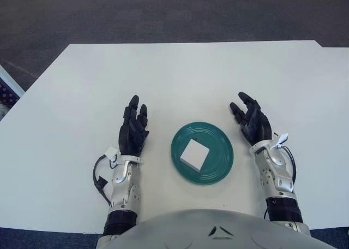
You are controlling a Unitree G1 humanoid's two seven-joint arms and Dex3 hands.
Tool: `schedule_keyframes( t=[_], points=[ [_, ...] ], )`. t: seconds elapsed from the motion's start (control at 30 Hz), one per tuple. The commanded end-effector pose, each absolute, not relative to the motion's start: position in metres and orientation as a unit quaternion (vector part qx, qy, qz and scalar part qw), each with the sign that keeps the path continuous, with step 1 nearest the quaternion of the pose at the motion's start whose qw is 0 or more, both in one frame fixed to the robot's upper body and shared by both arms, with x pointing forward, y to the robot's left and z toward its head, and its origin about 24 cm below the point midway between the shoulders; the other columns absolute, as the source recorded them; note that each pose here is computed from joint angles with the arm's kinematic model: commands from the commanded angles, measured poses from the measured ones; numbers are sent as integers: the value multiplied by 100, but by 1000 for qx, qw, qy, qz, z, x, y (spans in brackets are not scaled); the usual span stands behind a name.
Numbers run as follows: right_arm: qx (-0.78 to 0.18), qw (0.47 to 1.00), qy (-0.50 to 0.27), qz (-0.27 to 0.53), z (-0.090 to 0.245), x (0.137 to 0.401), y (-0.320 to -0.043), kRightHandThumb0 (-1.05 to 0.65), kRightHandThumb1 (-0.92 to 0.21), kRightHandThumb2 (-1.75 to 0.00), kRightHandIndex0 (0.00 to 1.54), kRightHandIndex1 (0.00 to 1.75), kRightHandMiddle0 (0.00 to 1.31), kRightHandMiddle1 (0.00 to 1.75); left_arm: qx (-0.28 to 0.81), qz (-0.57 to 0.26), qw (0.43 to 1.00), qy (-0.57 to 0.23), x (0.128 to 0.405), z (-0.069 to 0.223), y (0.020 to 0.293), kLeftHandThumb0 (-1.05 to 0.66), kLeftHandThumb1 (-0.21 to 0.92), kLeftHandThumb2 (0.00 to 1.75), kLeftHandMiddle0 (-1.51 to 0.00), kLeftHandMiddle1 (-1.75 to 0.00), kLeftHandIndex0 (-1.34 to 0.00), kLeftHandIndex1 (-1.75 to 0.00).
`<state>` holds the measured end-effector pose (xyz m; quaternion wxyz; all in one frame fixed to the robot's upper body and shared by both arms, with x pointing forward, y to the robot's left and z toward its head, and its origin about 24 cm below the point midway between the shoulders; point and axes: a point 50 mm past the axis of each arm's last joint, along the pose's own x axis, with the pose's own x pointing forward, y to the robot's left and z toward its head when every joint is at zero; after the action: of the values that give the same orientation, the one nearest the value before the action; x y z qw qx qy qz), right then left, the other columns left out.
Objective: Put the charger into the plate.
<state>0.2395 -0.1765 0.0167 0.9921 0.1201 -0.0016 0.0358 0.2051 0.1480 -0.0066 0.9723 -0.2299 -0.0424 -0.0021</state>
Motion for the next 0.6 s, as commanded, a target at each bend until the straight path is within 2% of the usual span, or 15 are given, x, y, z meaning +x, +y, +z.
schedule_keyframes(
  t=[0.0, 0.13, 0.27, 0.57],
  points=[
    [75, 995, -3, 71, 11, 244, -179, -104, -92, -99, 11, 1, 0, 46, -257, 9, 966, 10, 186, -29, 139, -98, 92, 89, -13, 0, 0, -38],
    [50, 994, -1, 92, 3, 245, -177, -104, -92, -101, 6, 1, 0, 29, -252, 6, 968, 12, 186, -27, 138, -98, 92, 88, -11, 0, 0, -32],
    [42, 995, -2, 95, -1, 242, -176, -104, -92, -102, 3, 0, 0, 20, -245, 11, 969, 7, 186, -25, 136, -98, 92, 88, -11, 0, 0, -29],
    [55, 994, 5, 96, -8, 240, -174, -102, -92, -100, 2, 0, 0, 11, -233, 5, 972, -2, 185, -22, 136, -100, 92, 89, -12, 0, 0, -27]
  ],
)
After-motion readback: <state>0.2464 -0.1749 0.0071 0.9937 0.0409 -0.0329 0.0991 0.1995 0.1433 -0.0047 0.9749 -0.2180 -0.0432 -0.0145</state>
